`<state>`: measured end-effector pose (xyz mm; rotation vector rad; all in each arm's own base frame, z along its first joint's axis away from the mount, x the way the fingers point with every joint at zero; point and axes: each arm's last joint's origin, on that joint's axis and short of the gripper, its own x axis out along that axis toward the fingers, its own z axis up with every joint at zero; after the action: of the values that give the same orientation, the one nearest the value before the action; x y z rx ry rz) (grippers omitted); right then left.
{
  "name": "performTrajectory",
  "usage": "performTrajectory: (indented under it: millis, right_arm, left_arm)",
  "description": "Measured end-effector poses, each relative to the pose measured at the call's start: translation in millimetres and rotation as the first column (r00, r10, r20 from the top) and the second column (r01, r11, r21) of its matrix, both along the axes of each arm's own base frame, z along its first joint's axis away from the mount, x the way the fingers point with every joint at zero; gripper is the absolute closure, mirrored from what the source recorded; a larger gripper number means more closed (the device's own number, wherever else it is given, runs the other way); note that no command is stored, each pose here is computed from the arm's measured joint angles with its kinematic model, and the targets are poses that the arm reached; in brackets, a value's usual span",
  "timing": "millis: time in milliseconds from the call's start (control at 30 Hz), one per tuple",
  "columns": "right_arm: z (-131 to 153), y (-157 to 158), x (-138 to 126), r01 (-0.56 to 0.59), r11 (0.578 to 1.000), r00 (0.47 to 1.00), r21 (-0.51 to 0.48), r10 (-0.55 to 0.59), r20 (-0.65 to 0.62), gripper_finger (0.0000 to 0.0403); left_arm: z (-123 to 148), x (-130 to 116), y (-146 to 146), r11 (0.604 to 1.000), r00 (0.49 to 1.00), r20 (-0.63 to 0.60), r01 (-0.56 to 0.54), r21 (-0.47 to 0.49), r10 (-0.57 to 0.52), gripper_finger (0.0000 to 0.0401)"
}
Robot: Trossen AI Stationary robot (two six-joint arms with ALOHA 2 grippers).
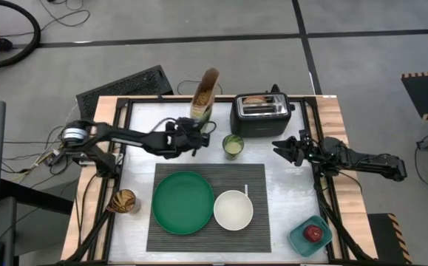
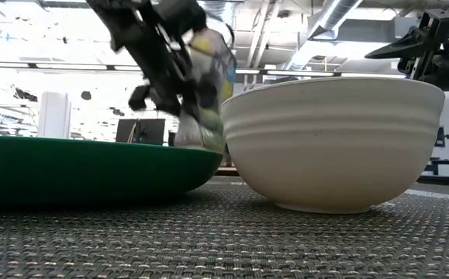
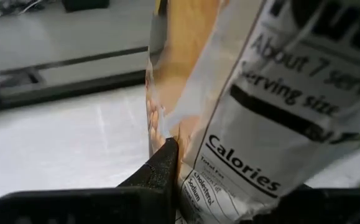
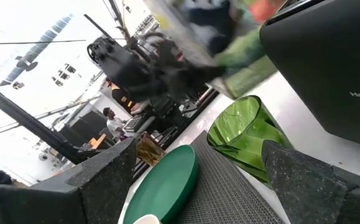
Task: Arrange a breakfast setting
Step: Pour the cereal into the white bowl
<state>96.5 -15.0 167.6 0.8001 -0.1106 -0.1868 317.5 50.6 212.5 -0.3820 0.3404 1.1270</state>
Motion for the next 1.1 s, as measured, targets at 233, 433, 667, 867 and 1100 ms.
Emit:
performTrajectory:
  millis: [233, 433, 667, 867, 1100]
  right_arm:
    - [0, 0, 0, 0.000, 1.000, 1.000, -0.001, 0.000, -0.001, 0.0029]
    - [0, 0, 0, 0.000, 1.000, 1.000, -0.001, 0.000, -0.001, 0.0029]
    - [0, 0, 0, 0.000, 1.000, 1.000, 0.000, 0.000, -0.001, 0.0029]
    - [0, 0, 0, 0.001, 1.000, 1.000, 0.000, -0.001, -0.001, 0.0029]
    - [0, 0, 0, 0.001, 1.000, 1.000, 0.001, -0.001, 0.000, 0.0029]
  left_arm:
    - [77, -57, -27, 0.926, 0.930, 0.040, 0.368, -0.079, -0.366, 0.0325]
    - [117, -123, -50, 0.839, 0.845, 0.112, 0.533, -0.108, -0.523, 0.0325]
    - [128, -144, -71, 0.692, 0.710, 0.202, 0.704, -0.163, -0.675, 0.0325]
    - [150, -128, -85, 0.590, 0.637, 0.087, 0.751, -0.295, -0.766, 0.0325]
    - [173, -101, -102, 0.613, 0.509, -0.346, 0.692, -0.381, -0.789, 0.0325]
